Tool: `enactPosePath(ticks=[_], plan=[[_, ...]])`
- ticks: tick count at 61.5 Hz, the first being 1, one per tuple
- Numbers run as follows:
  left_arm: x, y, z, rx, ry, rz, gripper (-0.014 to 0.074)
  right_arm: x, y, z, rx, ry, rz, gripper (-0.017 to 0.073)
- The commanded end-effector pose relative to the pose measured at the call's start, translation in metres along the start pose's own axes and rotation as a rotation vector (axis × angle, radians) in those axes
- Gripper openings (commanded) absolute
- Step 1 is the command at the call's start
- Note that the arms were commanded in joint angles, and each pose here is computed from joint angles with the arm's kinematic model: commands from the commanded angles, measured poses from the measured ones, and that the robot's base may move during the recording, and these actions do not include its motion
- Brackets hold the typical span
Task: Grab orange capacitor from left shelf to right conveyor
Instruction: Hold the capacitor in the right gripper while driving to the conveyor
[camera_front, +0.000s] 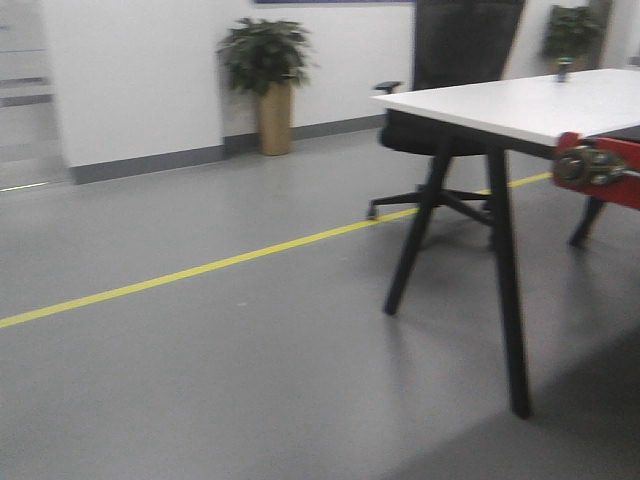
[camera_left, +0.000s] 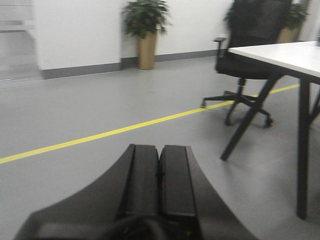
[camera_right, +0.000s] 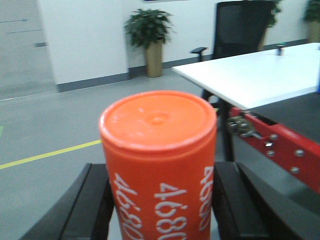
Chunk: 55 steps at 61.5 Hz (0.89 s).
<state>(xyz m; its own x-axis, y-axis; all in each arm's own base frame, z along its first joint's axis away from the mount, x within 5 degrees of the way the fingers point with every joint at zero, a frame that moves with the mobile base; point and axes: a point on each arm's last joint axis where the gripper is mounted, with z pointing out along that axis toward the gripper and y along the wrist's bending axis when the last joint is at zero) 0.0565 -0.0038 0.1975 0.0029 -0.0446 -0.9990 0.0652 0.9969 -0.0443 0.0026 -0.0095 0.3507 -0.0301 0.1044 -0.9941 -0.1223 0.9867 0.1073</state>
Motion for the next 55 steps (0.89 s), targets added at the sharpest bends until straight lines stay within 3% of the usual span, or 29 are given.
enactPosePath(ticks=[1,55], plan=[[-0.0097,0.0001,-0.0011,-0.001,-0.1,-0.005,-0.0127,-0.0153,0.0021,-0.0004,-0.016,-0.093,-0.014,0.0151],[-0.0097,0.0001,-0.0011,-0.001,-0.1,-0.005,-0.0127,-0.0153,0.0021,-0.0004,-0.016,-0.093,-0.014,0.0151]])
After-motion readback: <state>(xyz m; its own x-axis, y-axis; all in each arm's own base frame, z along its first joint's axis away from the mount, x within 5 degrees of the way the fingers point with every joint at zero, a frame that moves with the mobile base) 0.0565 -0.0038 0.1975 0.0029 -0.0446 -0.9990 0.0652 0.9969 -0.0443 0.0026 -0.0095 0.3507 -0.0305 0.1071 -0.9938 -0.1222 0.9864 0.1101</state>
